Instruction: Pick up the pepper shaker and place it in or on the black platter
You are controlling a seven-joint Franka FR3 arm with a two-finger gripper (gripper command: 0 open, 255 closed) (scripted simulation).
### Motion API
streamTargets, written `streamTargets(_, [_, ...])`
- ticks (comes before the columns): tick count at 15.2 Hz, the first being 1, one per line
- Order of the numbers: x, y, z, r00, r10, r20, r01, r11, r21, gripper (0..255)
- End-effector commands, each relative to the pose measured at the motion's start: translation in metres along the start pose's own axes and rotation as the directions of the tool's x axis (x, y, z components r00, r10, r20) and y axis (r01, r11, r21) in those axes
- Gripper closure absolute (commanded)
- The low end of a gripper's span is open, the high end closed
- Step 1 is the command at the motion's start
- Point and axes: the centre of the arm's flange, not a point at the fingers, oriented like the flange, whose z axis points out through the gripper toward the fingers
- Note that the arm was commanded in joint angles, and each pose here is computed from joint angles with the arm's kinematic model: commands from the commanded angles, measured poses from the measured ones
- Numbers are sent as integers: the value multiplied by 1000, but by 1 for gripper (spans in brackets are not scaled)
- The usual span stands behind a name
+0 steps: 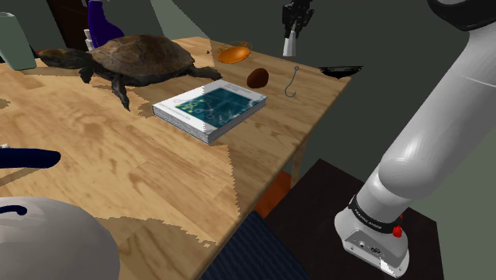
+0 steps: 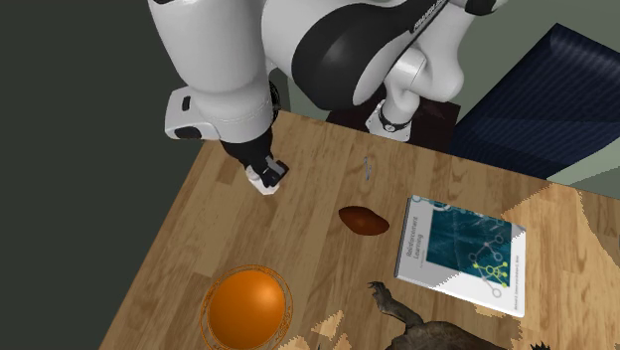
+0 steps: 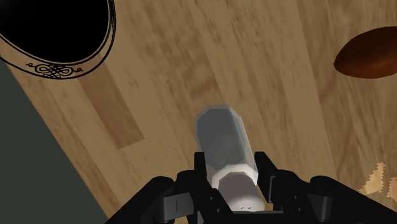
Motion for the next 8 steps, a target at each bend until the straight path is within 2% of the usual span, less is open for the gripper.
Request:
streamTargets(1, [1,-1,-12,1000,0,0,0,1000,0,255])
streamTargets(8, [4,-2,-49,1000,0,0,0,1000,0,255])
